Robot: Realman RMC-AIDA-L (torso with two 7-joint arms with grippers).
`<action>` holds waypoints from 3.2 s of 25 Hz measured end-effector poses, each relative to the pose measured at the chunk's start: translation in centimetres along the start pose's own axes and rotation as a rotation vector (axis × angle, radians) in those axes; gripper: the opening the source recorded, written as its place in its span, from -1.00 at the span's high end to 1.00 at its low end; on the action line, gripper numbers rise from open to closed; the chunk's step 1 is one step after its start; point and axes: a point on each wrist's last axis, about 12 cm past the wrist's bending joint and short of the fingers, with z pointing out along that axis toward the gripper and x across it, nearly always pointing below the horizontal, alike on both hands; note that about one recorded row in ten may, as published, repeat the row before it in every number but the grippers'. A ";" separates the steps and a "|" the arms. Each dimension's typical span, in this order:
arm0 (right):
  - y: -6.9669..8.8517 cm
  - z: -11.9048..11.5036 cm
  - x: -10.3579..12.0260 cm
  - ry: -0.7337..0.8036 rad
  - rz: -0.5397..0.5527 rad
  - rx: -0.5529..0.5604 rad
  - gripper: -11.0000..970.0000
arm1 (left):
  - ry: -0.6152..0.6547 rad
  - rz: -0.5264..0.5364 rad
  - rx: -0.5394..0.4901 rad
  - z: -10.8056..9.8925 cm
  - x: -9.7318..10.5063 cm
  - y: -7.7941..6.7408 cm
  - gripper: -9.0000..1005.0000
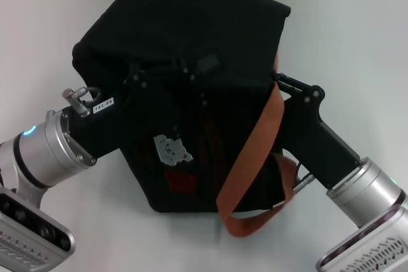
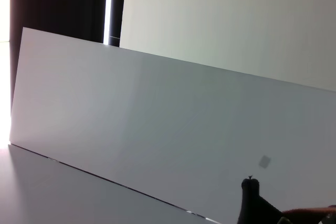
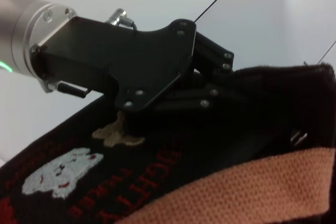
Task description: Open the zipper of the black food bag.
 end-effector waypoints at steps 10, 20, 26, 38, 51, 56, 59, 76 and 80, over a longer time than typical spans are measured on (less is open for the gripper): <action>0.1 0.1 -0.1 -0.003 -0.003 -0.006 0.51 | 0.000 0.000 0.000 0.0 0.0 0.0 0.71; 0.1 0.2 -0.1 0.000 -0.014 -0.002 0.88 | 0.002 -0.001 0.002 0.0 0.0 0.0 0.70; 0.7 -1.3 0.1 0.061 -0.027 0.002 0.98 | 0.004 -0.013 -0.001 0.0 0.0 -0.1 0.70; 2.1 -9.3 -0.7 0.219 0.061 0.110 0.98 | 0.038 -0.080 -0.036 0.3 0.2 -0.1 0.69; -2.6 -11.5 -1.6 -0.097 0.537 0.290 0.44 | 0.448 -0.754 -0.359 -4.0 -2.6 -4.2 0.68; -3.4 -10.7 -1.1 -0.204 0.809 -0.004 -0.29 | 0.482 -1.001 -0.274 -3.5 -3.9 -6.7 0.67; -3.3 -10.4 -1.1 -0.214 0.827 -0.069 -0.33 | 0.496 -1.048 -0.232 -2.5 -4.0 -7.4 0.67; -5.6 -11.6 0.7 -0.112 0.902 -0.293 -0.43 | 0.295 -1.184 -0.093 -4.5 -1.5 -3.5 0.23; -6.1 -11.4 0.9 -0.098 0.917 -0.327 -0.44 | 0.232 -1.186 0.006 -6.8 -1.6 -1.1 -0.34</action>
